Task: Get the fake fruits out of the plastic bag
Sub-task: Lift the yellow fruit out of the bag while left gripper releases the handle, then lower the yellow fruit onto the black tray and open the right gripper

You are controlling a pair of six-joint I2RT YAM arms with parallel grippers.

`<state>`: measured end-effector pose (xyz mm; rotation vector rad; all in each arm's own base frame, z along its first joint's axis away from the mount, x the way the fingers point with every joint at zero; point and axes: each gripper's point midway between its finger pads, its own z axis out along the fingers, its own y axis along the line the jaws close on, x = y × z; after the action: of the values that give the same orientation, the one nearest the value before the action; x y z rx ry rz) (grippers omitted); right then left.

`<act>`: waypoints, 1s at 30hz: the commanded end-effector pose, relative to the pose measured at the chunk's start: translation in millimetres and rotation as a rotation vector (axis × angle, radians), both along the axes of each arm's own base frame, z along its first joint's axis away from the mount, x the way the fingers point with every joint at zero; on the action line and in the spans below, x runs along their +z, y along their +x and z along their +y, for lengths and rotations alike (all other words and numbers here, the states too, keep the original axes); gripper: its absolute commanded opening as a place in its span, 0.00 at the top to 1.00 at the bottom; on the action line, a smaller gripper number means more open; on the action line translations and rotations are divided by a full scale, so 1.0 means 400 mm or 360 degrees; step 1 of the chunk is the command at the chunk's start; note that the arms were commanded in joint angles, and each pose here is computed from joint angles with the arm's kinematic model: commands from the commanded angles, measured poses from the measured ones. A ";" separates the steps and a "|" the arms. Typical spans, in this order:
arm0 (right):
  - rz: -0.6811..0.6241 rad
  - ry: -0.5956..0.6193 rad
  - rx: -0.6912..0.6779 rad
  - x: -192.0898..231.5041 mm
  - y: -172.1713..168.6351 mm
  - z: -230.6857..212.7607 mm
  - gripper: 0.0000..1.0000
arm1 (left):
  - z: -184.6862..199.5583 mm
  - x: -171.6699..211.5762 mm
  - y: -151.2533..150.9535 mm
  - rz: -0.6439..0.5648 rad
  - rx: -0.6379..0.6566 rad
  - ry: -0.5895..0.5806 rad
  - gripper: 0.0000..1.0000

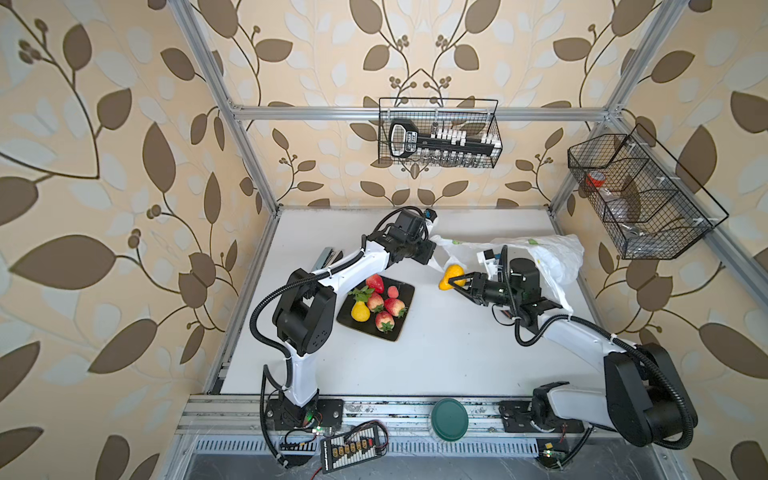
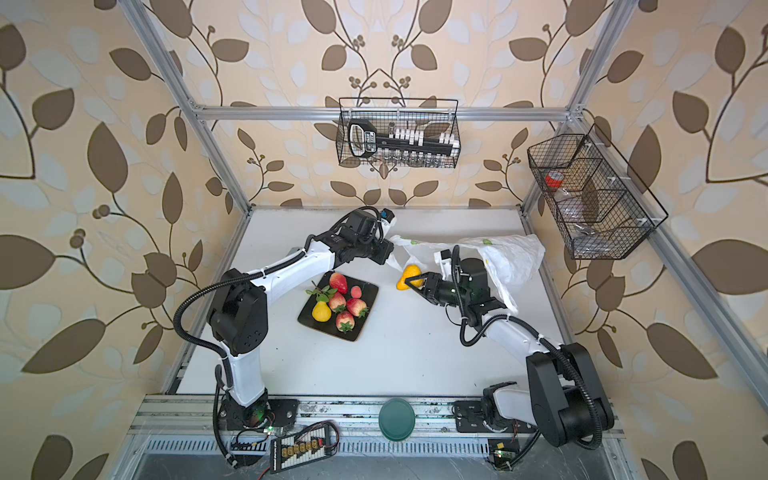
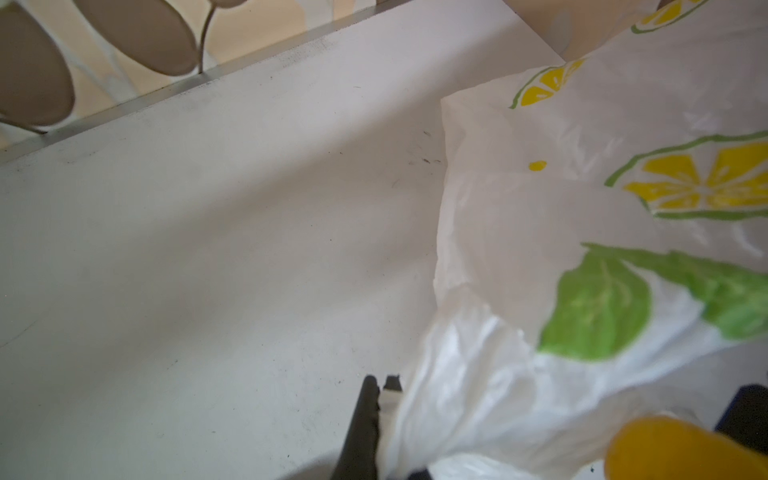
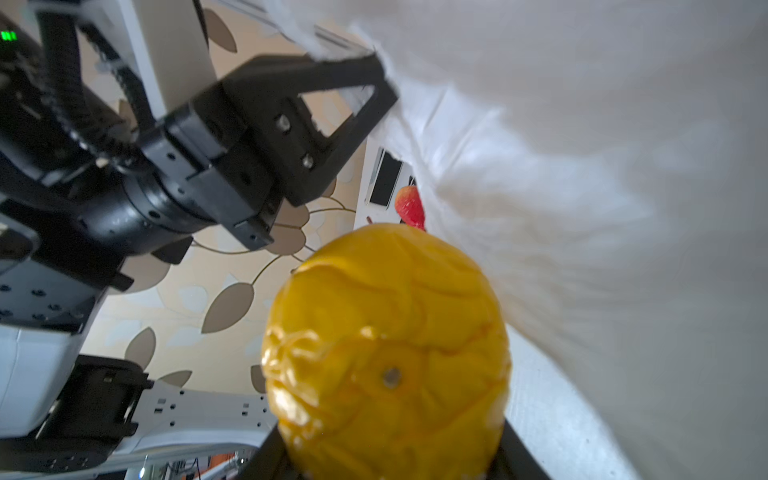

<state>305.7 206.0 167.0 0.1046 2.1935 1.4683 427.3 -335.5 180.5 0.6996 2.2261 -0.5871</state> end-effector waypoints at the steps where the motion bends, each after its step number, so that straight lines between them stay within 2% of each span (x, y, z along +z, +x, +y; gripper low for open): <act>1: -0.0092 0.0026 0.0139 0.023 -0.026 0.047 0.62 | -0.020 0.034 -0.013 -0.0031 -0.0105 -0.0065 1.00; 3: -0.0099 0.0018 0.0190 0.022 -0.041 0.069 0.62 | -0.019 0.034 -0.018 -0.0025 -0.0119 -0.0065 0.99; 7: -0.0086 -0.0040 0.0232 0.001 -0.055 0.100 0.61 | -0.012 0.053 -0.033 -0.0038 -0.0132 -0.0076 0.50; 10: -0.0092 -0.0082 0.0253 -0.006 -0.061 0.123 0.61 | 0.007 0.092 -0.056 -0.0093 -0.0131 -0.0093 0.29; 15: -0.0126 -0.0140 0.0320 0.000 -0.073 0.174 0.61 | 0.052 0.178 -0.122 -0.0189 -0.0138 -0.0144 0.09; 17: -0.0135 -0.0178 0.0345 -0.004 -0.075 0.194 0.61 | 0.082 0.209 -0.148 -0.0236 -0.0106 -0.0150 0.06; 20: -0.0130 -0.0236 0.0386 -0.016 -0.076 0.228 0.61 | 0.157 0.245 -0.163 -0.0299 0.0053 -0.0144 0.05; 22: -0.0125 -0.0285 0.0415 -0.028 -0.075 0.256 0.61 | 0.235 0.295 -0.174 -0.0371 0.0230 -0.0145 0.05; 28: -0.0052 -0.0432 0.0446 -0.068 -0.056 0.333 0.61 | 0.460 0.345 -0.195 -0.0474 0.0842 0.0026 0.05; 30: 0.0024 -0.0499 0.0446 -0.098 -0.047 0.346 0.61 | 0.502 0.350 -0.217 -0.0496 0.0942 0.0043 0.05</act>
<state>280.9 342.9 143.1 -0.3300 2.4180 1.3455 346.7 -176.1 332.1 0.2795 1.9633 -0.3083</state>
